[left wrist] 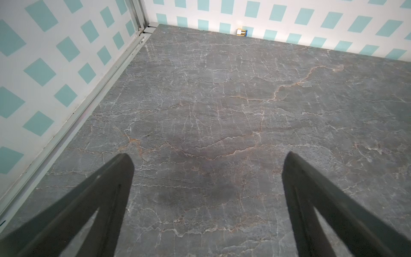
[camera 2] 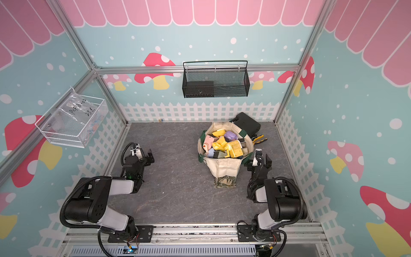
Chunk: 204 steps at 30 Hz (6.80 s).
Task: Take out the pencil sharpeners from the tote bags
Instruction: Move the canvas bag to the center of the board.
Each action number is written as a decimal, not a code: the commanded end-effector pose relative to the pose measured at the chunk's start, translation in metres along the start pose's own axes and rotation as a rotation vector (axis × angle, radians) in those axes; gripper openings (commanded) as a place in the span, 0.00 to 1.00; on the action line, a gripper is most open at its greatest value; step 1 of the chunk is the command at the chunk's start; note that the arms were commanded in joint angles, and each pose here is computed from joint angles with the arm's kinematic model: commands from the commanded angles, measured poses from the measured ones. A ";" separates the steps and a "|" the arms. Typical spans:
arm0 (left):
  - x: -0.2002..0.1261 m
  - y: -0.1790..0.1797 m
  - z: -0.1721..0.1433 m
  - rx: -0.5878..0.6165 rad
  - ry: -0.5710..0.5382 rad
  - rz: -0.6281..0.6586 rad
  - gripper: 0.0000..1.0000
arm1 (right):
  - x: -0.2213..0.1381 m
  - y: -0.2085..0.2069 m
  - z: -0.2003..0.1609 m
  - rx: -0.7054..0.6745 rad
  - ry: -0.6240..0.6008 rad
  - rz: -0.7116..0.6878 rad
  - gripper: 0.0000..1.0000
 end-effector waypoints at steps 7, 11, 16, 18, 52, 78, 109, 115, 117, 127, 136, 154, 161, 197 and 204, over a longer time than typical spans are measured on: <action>0.000 -0.001 0.000 0.010 -0.004 0.002 0.99 | -0.001 0.006 0.001 -0.014 -0.012 0.044 1.00; 0.000 0.000 0.000 0.009 -0.004 0.003 0.99 | -0.001 0.006 0.001 -0.015 -0.012 0.044 0.99; 0.000 0.000 0.000 0.009 -0.004 0.002 0.99 | -0.001 0.006 0.001 -0.014 -0.012 0.045 1.00; 0.000 0.000 0.000 0.010 -0.003 0.003 0.99 | -0.001 0.006 0.002 -0.015 -0.013 0.044 0.99; 0.000 -0.001 0.001 0.012 -0.004 0.003 0.99 | -0.001 0.006 0.001 -0.015 -0.011 0.045 1.00; -0.070 -0.001 0.074 -0.544 -0.002 -0.124 0.98 | -0.061 -0.008 0.091 0.281 -0.199 0.058 0.90; -0.117 -0.243 0.145 -0.038 0.670 -0.761 0.78 | -0.083 0.026 0.146 0.299 0.056 0.337 0.86; -0.103 -0.257 0.134 -0.003 0.702 -0.733 0.72 | -0.097 0.025 0.163 0.294 0.014 0.355 0.86; -0.097 -0.261 0.132 0.009 0.704 -0.717 0.65 | -0.102 0.024 0.168 0.292 0.001 0.359 0.86; -0.077 -0.271 0.125 0.049 0.726 -0.650 0.28 | -0.111 0.021 0.172 0.283 -0.018 0.355 0.85; -0.079 -0.257 0.131 0.115 0.717 -0.598 0.00 | -0.101 0.027 0.159 0.294 0.053 0.373 0.84; -0.095 -0.110 0.125 0.068 0.768 -0.497 0.00 | -0.058 0.090 0.128 0.402 0.498 0.724 0.67; -0.094 -0.054 0.125 -0.008 0.712 -0.319 0.00 | -0.064 0.149 0.124 0.338 0.607 0.850 0.68; -0.054 0.009 0.163 -0.349 0.595 -0.204 0.00 | -0.120 0.322 0.069 0.156 0.881 1.127 0.01; -0.057 0.019 0.159 -0.364 0.511 -0.187 0.00 | -0.140 0.337 0.066 0.130 0.890 1.201 0.04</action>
Point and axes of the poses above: each gripper's point midway between its finger pads, its own x axis out along the fingers, its own y axis along the line the jaws close on, z = x × y, the point moved 5 cm from there along -x, back along the fingers, and after that the axes turned 8 degrees about x, right-handed, at the moved point
